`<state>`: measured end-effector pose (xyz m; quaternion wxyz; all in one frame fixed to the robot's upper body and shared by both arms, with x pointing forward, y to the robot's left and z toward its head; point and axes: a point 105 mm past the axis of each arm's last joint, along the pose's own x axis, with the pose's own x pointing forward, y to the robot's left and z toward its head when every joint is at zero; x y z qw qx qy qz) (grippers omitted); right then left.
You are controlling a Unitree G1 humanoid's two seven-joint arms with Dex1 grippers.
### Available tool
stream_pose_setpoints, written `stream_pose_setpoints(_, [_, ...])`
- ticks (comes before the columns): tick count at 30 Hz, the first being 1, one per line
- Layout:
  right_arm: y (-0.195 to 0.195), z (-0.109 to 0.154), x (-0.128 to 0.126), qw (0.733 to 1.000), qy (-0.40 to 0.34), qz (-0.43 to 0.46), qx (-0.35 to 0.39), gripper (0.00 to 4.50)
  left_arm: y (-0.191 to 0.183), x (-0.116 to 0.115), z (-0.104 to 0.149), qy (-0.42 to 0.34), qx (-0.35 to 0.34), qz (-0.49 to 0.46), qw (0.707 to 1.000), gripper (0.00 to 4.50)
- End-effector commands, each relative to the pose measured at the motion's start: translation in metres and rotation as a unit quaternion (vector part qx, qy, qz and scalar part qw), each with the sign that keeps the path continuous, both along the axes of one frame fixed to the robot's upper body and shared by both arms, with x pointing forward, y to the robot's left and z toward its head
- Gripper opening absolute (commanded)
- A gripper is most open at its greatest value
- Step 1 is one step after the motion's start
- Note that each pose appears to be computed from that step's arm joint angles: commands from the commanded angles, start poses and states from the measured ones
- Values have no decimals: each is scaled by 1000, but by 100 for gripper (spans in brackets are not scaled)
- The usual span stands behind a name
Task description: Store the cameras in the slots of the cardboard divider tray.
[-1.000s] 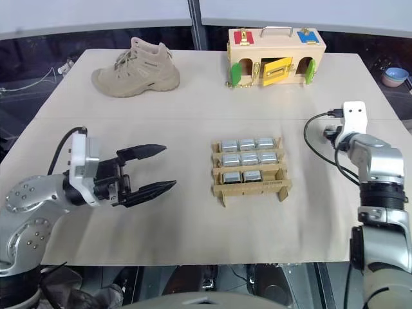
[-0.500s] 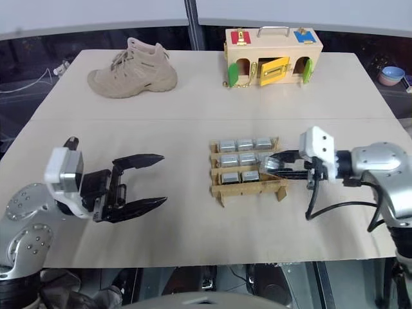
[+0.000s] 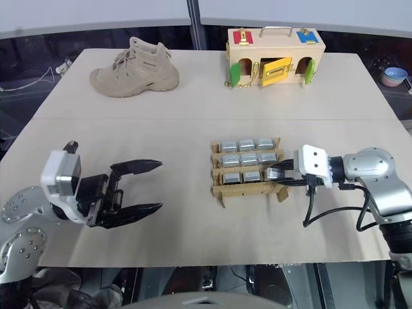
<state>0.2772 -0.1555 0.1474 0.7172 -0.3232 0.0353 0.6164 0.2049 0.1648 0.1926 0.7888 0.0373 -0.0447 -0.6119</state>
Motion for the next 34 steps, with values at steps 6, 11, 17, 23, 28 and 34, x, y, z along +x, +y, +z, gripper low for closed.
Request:
stream_pose_setpoints(6, [8, -15, 9, 1000, 2, 11, -26, 78, -3, -2, 11, -27, 7, -4, 1000, 450])
stream_pose_setpoints(11, [3, 2, 11, 1000, -6, 12, -25, 277, -3, 0, 10, -28, 7, -1, 1000, 450])
stream_pose_setpoints(17, [-11, 50, -9, 997, -4, -59, 53, 358, 6, 7, -3, -9, 5, 64, 998, 450])
stream_pose_setpoints(23, [-47, 46, -32, 967, -6, -224, 124, 444, 30, 4, -19, 28, -32, 160, 986, 450])
stream_pose_setpoints(28, [-73, 28, -55, 935, 0, -322, 147, 444, 39, 1, -32, 38, -5, 207, 978, 450])
stream_pose_setpoints(34, [-84, 10, -67, 922, 16, -357, 147, 444, 53, 15, -35, 30, -5, 280, 960, 450])
